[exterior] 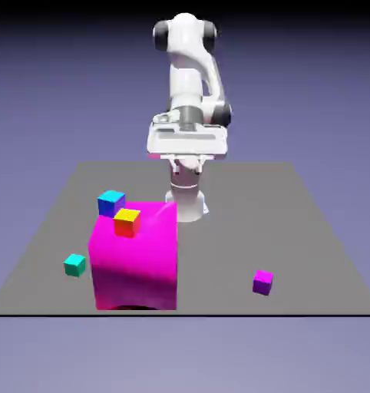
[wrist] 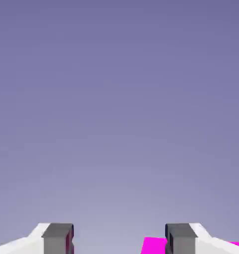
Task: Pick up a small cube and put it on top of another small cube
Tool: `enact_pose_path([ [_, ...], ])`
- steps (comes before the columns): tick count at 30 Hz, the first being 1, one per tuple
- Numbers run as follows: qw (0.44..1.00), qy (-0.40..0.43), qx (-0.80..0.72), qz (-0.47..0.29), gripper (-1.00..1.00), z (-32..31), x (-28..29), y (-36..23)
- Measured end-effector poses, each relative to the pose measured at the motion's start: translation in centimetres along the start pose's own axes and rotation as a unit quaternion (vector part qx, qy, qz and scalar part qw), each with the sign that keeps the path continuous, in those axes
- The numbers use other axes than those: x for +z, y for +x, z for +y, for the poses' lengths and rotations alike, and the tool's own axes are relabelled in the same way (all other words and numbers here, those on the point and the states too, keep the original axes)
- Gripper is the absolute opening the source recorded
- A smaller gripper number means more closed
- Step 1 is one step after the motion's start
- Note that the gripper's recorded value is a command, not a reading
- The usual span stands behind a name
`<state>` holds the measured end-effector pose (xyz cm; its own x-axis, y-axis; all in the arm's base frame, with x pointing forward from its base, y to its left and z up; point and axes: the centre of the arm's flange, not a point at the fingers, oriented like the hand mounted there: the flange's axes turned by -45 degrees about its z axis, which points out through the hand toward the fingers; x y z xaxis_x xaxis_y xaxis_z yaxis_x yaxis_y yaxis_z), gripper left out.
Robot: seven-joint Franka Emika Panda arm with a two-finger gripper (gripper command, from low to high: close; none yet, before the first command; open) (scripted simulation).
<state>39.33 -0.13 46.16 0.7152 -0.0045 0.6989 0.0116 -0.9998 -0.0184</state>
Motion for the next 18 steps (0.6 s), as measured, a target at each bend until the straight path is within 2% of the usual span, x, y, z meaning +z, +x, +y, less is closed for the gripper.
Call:
enact_pose_path([
  [4,0.991,-0.014,0.112,-0.075,0.0,6.5,3.3,0.8],
  [9,0.954,-0.04,0.248,-0.163,0.0,15.5,6.7,-0.2],
  [18,0.823,-0.086,0.48,-0.291,0.0,28.9,11.1,-7.1],
])
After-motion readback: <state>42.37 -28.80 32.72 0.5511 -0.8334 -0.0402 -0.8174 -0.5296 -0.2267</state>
